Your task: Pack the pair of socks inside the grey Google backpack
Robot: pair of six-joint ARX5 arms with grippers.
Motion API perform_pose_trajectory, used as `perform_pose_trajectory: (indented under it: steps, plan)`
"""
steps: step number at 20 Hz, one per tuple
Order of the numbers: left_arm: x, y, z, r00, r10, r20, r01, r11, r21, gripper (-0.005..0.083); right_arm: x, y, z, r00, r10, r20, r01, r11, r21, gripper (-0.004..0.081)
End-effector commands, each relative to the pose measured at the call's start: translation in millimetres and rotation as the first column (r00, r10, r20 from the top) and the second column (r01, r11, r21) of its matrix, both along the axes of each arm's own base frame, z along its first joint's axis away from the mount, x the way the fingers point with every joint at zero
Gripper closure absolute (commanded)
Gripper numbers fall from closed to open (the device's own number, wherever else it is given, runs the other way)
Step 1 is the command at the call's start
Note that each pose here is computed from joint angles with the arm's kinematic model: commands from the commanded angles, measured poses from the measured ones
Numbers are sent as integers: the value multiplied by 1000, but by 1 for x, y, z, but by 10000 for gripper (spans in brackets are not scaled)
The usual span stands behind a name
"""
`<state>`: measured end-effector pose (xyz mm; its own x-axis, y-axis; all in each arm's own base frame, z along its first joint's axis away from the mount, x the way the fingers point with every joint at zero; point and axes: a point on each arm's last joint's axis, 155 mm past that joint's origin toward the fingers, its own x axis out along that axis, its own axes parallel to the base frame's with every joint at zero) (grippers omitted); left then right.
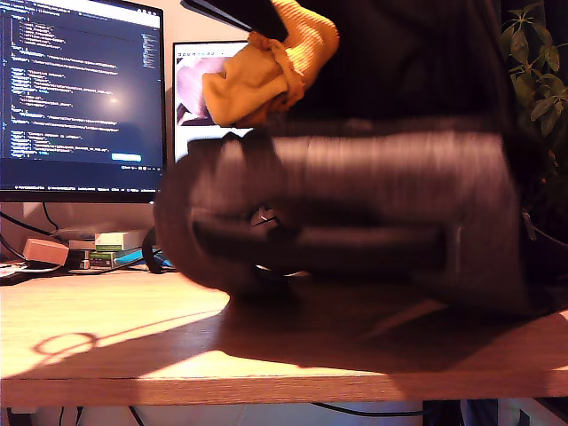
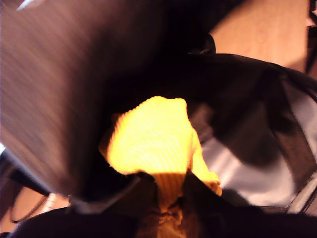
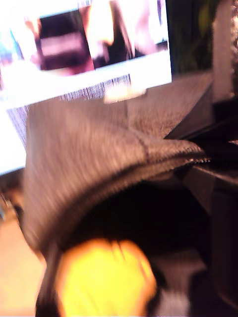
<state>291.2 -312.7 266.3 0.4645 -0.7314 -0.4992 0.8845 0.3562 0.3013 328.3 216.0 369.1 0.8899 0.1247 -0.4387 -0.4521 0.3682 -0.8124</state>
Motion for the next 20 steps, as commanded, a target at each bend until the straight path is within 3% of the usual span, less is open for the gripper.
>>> perform_pose_trajectory:
  steps: [1, 8, 13, 17, 20]
  plan:
    - [-5, -6, 15, 1000, -15, 19, 15, 999, -30, 797, -5, 10, 29, 998, 26, 60, -30, 997, 68, 781]
    - [-28, -26, 14, 997, -71, 16, 71, 997, -30, 797, -25, 22, 62, 991, 66, 116, -78, 992, 100, 781]
    - [-24, -26, 19, 992, -59, 114, 57, 998, 20, 797, -34, 21, 76, 988, 62, 141, -77, 991, 105, 781]
    - [-13, -22, 58, 973, 7, 229, 8, 998, -66, 797, -34, 21, 76, 988, 61, 142, -76, 991, 106, 781]
    - [-4, -18, 63, 967, 60, 249, -42, 996, -79, 797, -34, 21, 76, 988, 61, 142, -76, 991, 106, 781]
